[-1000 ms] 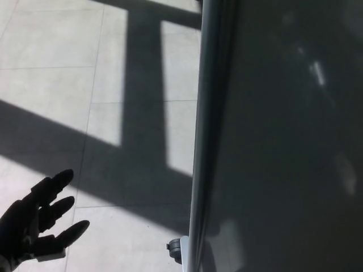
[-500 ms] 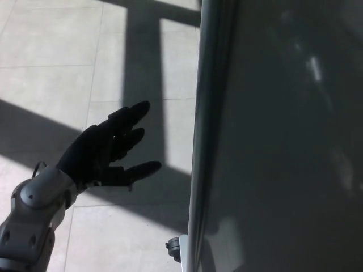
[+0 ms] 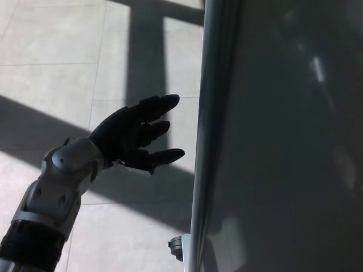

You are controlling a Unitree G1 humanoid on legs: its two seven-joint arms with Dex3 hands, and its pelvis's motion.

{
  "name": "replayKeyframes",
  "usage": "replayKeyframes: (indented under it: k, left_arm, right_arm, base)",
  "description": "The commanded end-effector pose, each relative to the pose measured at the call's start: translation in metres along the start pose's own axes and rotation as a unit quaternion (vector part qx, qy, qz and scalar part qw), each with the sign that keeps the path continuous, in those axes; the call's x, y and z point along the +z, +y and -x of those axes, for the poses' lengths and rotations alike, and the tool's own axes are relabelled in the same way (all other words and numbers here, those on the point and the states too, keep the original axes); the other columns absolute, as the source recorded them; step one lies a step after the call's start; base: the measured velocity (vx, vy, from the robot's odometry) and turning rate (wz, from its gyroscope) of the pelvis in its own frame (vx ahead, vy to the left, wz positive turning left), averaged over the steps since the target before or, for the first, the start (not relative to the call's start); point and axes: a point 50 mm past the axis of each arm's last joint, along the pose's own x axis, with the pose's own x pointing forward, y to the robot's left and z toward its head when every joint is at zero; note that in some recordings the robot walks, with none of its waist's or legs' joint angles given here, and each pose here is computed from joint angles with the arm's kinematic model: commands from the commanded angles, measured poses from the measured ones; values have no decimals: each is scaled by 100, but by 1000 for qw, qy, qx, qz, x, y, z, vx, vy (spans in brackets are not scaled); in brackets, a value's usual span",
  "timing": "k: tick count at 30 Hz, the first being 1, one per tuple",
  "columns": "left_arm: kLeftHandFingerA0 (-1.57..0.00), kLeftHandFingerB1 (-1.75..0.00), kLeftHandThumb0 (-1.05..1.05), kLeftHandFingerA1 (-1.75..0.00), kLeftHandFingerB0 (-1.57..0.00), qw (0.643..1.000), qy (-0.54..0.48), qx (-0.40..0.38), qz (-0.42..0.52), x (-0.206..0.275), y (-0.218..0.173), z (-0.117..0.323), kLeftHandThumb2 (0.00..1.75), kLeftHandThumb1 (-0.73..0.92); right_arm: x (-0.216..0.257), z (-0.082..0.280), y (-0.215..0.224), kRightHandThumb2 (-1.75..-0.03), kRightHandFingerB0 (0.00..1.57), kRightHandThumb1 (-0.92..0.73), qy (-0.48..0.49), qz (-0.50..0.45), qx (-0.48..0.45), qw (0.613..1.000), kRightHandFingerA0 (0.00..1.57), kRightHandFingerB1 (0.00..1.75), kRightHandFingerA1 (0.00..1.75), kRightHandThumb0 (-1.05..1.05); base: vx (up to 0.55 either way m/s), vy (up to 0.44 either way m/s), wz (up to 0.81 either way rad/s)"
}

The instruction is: A white board is being place on the right hand side and parallel to the robot and the robot uses its left hand to grab on the leftside of the whiteboard and drag the whiteboard from the right hand side to the left hand side

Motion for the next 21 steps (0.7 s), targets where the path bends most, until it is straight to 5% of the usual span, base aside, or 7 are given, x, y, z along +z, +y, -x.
replayKeyframes:
  k: [1,18,19,21]
  left_arm:
    - [-10,-14,-71,-28,-2,1000,-16,-24,-7,13,-5,-13,67,38]
    - [-2,-16,-63,-32,-1,995,-32,-78,-43,29,-47,-35,81,37]
    - [-10,-21,-74,-30,0,994,-32,-87,-50,32,-54,-39,56,48]
    - [-9,-21,-73,-31,0,994,-31,-95,-53,35,-63,-43,59,47]
  right_arm:
    - [1,4,-7,-63,36,-77,-6,7,-11,1000,67,72,117,-80]
    - [5,2,-7,-62,36,-78,-8,13,-6,1000,65,73,118,-81]
    - [6,1,-7,-63,35,-77,-9,12,-6,1000,65,72,118,-80]
    - [7,-1,-5,-63,36,-77,-10,7,-2,1000,66,71,119,-79]
  base:
    - [0,0,0]
    - [0,0,0]
    - [0,0,0]
    - [0,0,0]
